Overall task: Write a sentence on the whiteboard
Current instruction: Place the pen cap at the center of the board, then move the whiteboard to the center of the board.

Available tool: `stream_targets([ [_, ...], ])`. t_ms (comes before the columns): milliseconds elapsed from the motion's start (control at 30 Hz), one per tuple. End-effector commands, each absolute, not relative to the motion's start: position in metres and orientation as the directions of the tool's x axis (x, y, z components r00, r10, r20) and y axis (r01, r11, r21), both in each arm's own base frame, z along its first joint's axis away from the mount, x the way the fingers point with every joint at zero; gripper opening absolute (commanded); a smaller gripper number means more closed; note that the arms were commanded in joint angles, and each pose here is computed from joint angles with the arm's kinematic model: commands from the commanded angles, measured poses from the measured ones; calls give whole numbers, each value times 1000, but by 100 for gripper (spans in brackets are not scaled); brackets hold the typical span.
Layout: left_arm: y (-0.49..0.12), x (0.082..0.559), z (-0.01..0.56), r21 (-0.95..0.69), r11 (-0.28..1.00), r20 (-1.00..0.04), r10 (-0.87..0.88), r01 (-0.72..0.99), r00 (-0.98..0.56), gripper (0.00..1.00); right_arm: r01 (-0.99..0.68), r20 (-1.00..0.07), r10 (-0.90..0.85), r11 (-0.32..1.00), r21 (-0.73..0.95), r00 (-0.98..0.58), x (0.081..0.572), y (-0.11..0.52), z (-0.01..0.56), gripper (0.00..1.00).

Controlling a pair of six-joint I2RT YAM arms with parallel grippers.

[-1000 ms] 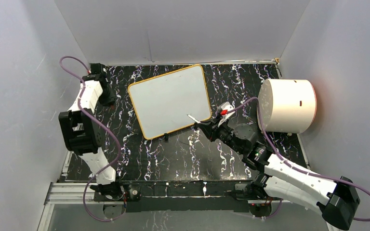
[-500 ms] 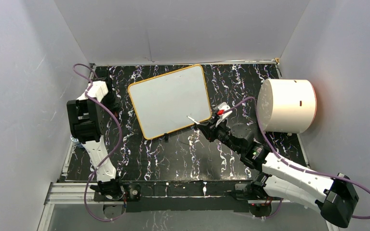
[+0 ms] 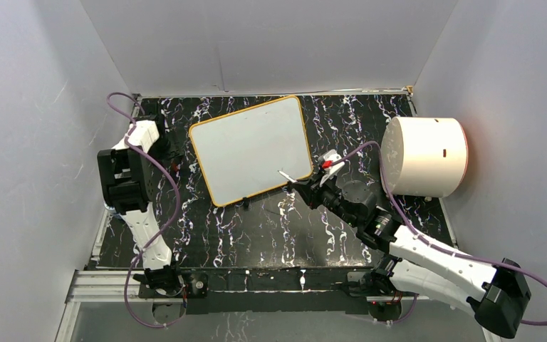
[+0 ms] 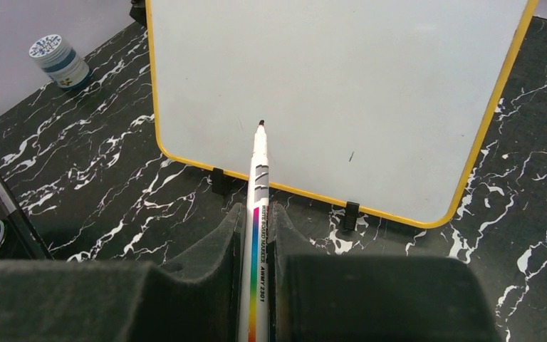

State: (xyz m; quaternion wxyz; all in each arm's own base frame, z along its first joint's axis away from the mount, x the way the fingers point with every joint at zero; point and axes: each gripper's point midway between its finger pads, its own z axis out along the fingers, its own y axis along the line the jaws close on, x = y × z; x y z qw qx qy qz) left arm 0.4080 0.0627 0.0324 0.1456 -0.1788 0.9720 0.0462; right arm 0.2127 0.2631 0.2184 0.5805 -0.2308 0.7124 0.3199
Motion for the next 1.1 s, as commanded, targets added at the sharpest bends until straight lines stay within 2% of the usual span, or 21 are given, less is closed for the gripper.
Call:
stream_targets([
  [0,61,414,88,-27,931,-429,-340,-365,-837,61,-678,-984,105,714,177,-147,219,255,259,0],
  [233,56,414,155,-108,932,-626,-334,-346,-705,71,-658,-986,91,736,160,-138,221,248,267,0],
  [333,48,411,185,-163,939,-707,-326,-304,-628,80,-660,-985,97,733,166,-141,219,247,269,0],
  [467,33,406,215,-238,944,-765,-328,-230,-554,83,-667,-985,95,726,169,-146,217,247,271,0],
  [533,25,405,227,-293,934,-777,-358,-206,-518,88,-667,-984,89,726,168,-151,217,247,270,0],
  [767,-14,409,268,-459,888,-801,-407,13,-439,89,-678,-985,78,717,164,-156,214,248,269,0],
  [1067,-61,408,287,-562,776,-780,-381,287,-497,80,-684,-985,69,712,161,-161,214,250,265,0],
])
